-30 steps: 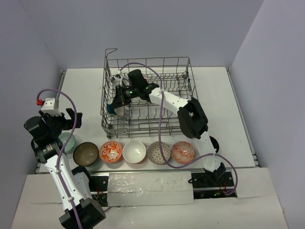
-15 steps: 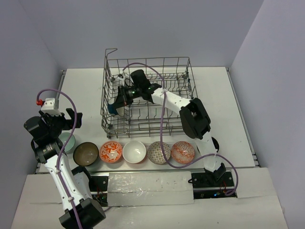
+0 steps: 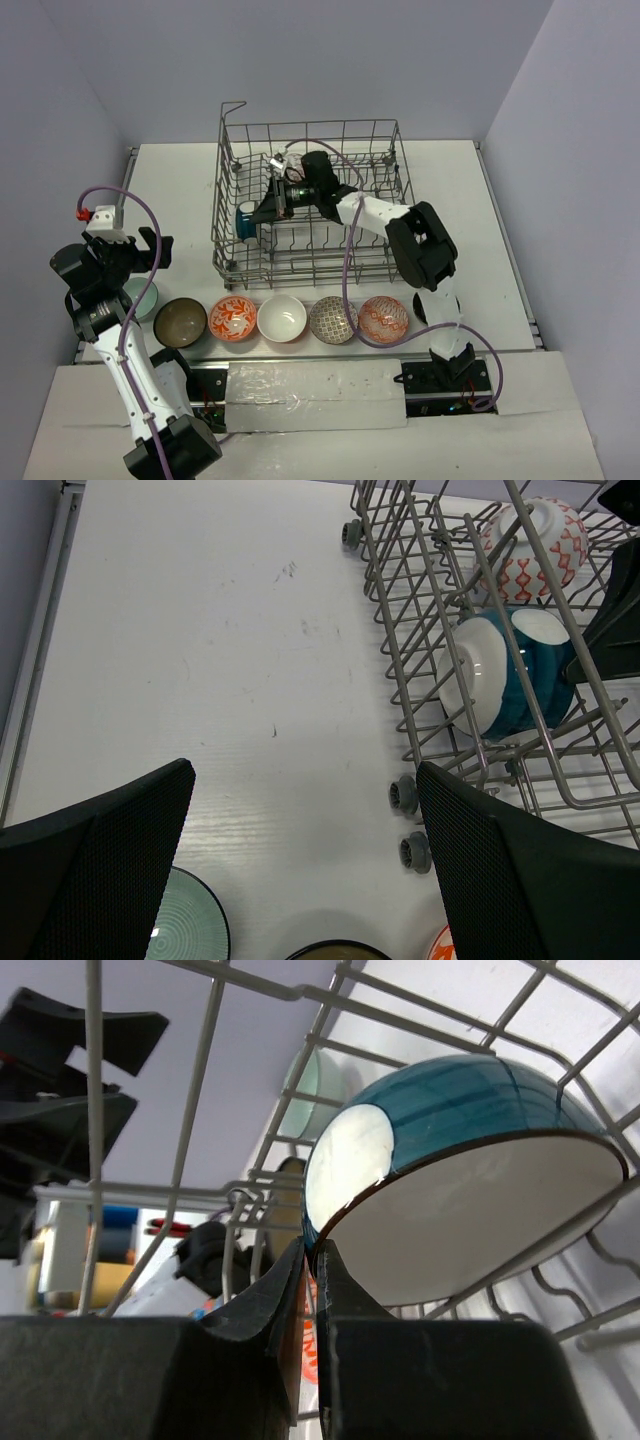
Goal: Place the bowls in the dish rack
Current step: Turn the bowl upside down over the dish rack.
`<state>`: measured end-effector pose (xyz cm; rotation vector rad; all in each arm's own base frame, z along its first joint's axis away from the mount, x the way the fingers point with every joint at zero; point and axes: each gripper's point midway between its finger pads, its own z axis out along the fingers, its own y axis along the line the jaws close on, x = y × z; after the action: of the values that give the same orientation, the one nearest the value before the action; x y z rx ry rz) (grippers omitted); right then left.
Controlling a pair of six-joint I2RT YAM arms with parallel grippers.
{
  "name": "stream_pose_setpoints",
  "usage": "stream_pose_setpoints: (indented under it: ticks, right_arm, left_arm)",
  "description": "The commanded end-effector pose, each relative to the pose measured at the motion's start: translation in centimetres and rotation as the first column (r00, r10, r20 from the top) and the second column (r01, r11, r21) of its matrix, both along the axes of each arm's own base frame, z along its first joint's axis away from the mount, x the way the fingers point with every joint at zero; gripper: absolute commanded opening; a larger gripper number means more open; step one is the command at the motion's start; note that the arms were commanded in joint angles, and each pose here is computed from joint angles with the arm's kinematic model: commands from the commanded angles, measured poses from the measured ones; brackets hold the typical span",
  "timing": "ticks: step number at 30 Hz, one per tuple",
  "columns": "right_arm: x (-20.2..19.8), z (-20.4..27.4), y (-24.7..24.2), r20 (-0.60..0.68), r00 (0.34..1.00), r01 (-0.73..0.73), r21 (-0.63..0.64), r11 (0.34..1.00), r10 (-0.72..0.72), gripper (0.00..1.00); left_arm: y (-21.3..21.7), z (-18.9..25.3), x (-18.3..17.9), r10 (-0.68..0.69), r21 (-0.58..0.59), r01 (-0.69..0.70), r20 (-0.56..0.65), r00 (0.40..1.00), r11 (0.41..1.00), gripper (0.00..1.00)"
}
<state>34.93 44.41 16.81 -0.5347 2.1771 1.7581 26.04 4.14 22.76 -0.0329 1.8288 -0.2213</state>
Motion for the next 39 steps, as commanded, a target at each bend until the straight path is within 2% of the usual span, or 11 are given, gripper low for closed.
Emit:
stream_pose_setpoints:
  ticks: [1, 9, 16, 20, 24, 26, 29, 39]
  right_arm:
    - [0.7, 1.9, -1.8, -0.064, 0.997, 0.037, 0.060, 0.998, -0.033, 0.00]
    - [0.9, 1.5, -2.8, -0.083, 0.996, 0.043, 0.075, 0.996, -0.037, 0.00]
    - [1.6, 0.7, -4.6, -0.088, 0.994, 0.069, 0.037, 0.997, -0.065, 0.01]
    - [2.4, 0.2, -5.7, -0.071, 0.995, 0.072, 0.001, 0.997, -0.071, 0.10]
    - [2.7, -0.2, -6.2, -0.068, 0.995, 0.067, -0.032, 0.997, -0.069, 0.11]
    - [2.6, -0.4, -6.3, -0.064, 0.995, 0.068, -0.045, 0.997, -0.071, 0.20]
    - [2.8, -0.8, -6.5, -0.060, 0.996, 0.066, -0.067, 0.996, -0.071, 0.26]
    - [3.6, -0.3, -6.9, -0.013, 0.996, 0.086, -0.090, 0.992, -0.087, 0.34]
  left_arm:
    - [-0.1, 0.1, 0.1, -0.024, 0.012, 0.024, 0.012, 1.000, 1.000, 0.99]
    - [-0.1, 0.1, 0.2, -0.023, 0.012, 0.023, 0.012, 1.000, 1.000, 0.99]
    - [-0.1, 0.0, 0.2, -0.023, 0.011, 0.023, 0.011, 1.000, 1.000, 0.99]
    - [-0.1, 0.1, 0.2, -0.023, 0.009, 0.023, 0.012, 1.000, 1.000, 0.99]
    - [-0.1, 0.0, 0.2, -0.022, 0.007, 0.022, 0.010, 1.000, 1.000, 0.99]
    - [-0.1, 0.0, 0.2, -0.022, 0.007, 0.022, 0.010, 1.000, 1.000, 0.99]
    - [-0.1, 0.0, 0.2, -0.022, 0.007, 0.022, 0.010, 1.000, 1.000, 0.99]
    - [-0.1, 0.0, 0.1, -0.025, 0.008, 0.025, 0.012, 1.000, 1.000, 0.99]
